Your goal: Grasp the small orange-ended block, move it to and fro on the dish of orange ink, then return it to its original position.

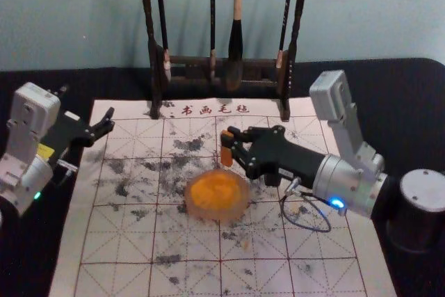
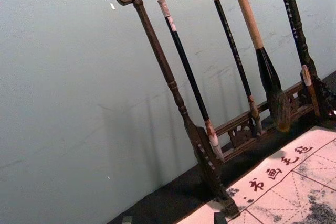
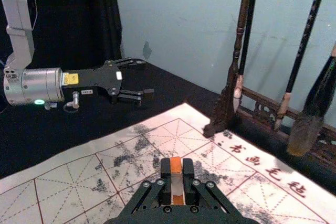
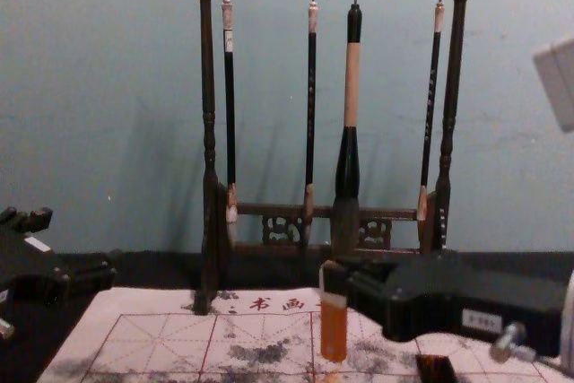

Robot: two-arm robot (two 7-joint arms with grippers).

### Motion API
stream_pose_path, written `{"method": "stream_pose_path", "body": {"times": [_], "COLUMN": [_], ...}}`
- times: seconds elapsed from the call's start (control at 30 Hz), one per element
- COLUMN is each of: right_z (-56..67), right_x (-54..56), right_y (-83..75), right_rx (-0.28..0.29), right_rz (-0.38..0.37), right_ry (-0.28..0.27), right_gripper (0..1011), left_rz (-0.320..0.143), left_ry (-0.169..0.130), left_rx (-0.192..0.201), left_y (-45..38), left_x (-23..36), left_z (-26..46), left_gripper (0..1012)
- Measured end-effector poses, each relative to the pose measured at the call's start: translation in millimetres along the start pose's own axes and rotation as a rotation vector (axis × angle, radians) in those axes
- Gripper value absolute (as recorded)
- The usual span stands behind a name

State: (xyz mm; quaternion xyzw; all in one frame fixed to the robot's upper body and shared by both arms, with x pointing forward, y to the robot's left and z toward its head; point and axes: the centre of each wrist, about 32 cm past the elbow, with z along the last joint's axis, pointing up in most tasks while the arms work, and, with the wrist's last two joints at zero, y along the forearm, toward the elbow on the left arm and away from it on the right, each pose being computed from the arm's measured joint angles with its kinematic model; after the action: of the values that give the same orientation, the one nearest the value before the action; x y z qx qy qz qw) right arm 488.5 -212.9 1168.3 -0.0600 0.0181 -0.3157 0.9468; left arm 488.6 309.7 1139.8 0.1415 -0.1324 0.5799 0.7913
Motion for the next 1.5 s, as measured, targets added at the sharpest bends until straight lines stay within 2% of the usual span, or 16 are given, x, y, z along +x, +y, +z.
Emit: {"method": "stream_pose_path", "body": {"times": [0.2, 0.43, 0.97, 1.5], "right_z": [-13.8, -21.8, -31.6, -39.7], "right_x": [-6.1, -9.0, -12.4, -17.2], "right_y": [7.6, 10.8, 11.1, 22.6], "right_rx": [0.003, -0.021, -0.035, -0.014], "right_rz": [0.0, -0.007, -0.039, -0.041], "right_ry": [0.008, 0.022, 0.062, 0.101], "right_gripper": [126, 126, 126, 126], "left_rz": [0.0, 0.0, 0.0, 0.0], "left_ry": [0.0, 0.0, 0.0, 0.0], "left_rx": [0.0, 0.0, 0.0, 0.0], "left_y": [0.0, 0.0, 0.0, 0.0], "left_x": [0.0, 0.0, 0.0, 0.0], "left_z": [0.0, 0.0, 0.0, 0.0], "left_gripper": [1001, 1001, 1001, 1001]}}
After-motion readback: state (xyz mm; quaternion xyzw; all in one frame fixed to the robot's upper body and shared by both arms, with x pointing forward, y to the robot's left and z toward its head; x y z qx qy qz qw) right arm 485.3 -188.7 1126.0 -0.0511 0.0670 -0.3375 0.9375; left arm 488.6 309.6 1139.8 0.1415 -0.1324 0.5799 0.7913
